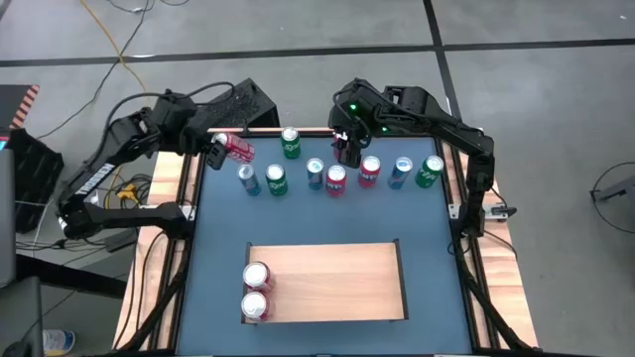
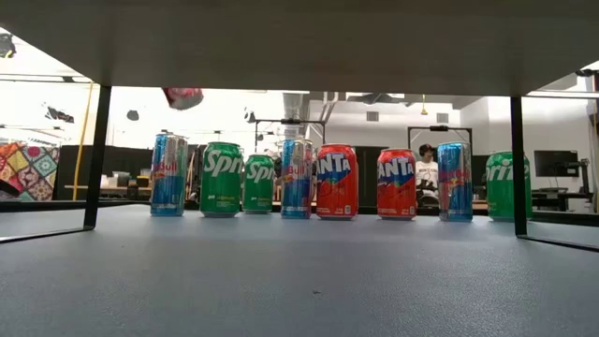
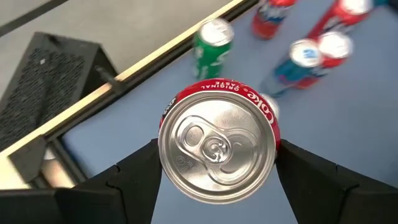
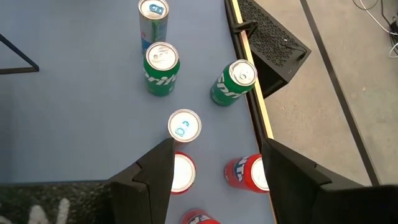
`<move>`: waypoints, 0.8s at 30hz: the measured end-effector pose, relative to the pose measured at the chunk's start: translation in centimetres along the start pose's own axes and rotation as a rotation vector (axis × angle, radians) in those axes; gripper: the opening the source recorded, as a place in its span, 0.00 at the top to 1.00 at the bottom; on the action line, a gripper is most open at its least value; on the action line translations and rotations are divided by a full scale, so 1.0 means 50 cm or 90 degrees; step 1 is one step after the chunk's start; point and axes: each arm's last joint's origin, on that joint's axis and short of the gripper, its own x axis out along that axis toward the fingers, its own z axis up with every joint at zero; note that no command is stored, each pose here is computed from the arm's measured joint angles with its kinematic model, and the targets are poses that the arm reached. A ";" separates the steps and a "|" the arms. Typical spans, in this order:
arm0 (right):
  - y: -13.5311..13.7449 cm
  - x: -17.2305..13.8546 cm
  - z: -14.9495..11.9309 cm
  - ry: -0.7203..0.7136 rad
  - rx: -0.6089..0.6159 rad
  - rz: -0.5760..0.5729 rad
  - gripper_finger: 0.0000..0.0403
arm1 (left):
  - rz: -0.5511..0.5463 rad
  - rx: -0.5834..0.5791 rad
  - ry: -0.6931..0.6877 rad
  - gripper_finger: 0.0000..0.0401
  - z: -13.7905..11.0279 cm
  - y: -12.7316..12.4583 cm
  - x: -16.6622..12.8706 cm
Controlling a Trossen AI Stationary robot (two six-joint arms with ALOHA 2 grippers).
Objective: Place canned beverage on shelf
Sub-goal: Put the red soda can on the shelf aligned with the other red soda cans
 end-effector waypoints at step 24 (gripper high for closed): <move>0.012 -0.001 -0.007 0.026 -0.011 0.012 0.43 | -0.080 0.016 0.173 0.34 0.000 -0.248 -0.061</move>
